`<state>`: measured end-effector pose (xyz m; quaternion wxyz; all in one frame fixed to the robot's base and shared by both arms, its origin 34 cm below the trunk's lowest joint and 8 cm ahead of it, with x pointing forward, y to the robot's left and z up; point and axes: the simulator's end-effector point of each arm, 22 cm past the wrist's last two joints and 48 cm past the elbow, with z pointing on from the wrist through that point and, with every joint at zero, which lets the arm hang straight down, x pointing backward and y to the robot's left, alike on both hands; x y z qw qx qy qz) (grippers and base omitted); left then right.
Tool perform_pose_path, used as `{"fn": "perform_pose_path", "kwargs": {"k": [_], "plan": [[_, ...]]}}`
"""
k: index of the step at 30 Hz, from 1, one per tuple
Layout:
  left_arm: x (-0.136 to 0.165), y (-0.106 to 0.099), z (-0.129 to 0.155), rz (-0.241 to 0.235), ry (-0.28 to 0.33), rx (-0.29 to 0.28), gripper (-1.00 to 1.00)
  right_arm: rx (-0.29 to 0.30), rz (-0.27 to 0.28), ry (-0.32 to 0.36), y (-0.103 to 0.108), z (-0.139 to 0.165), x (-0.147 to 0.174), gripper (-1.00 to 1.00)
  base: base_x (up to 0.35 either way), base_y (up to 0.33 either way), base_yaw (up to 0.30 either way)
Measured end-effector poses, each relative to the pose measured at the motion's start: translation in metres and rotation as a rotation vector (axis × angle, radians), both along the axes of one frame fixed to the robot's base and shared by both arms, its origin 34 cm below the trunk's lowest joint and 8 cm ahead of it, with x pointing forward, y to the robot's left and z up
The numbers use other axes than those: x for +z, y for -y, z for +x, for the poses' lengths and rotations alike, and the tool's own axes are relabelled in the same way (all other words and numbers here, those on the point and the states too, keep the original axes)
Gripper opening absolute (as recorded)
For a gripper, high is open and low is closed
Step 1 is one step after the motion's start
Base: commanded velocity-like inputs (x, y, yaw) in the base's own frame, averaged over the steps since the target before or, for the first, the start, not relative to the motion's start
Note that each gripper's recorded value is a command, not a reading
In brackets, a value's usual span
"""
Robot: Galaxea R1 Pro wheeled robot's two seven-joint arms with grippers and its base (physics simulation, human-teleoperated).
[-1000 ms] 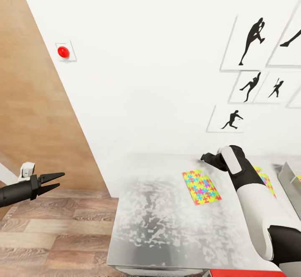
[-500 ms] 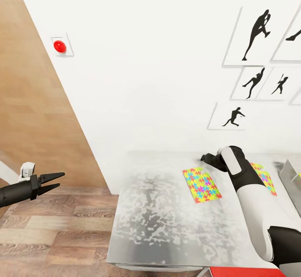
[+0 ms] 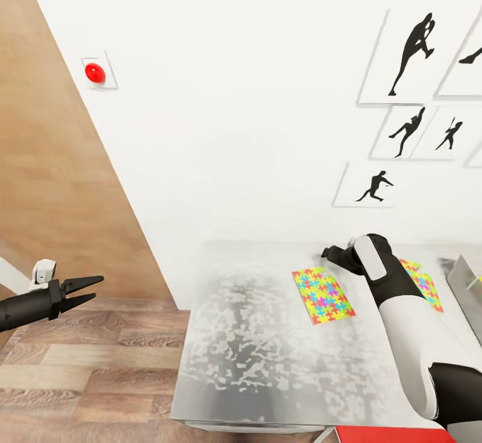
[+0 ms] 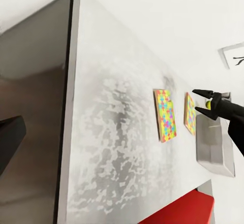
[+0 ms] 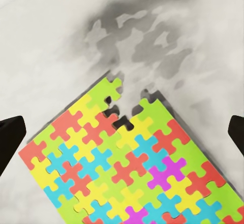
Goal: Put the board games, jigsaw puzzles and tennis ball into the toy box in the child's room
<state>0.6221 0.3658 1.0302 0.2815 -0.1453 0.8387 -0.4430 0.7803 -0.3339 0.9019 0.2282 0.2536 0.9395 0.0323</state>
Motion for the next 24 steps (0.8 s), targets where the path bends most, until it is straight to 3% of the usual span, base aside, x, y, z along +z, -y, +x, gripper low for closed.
{"fn": "perform_pose_path", "kwargs": {"k": [24], "plan": [[-0.0014,-0.0001,0.0001,0.001,-0.003,0.0,1.0,-0.004,0.006,-0.004,0.001,-0.0011,-0.0025,1.0,0.0,0.0,0.0]]}}
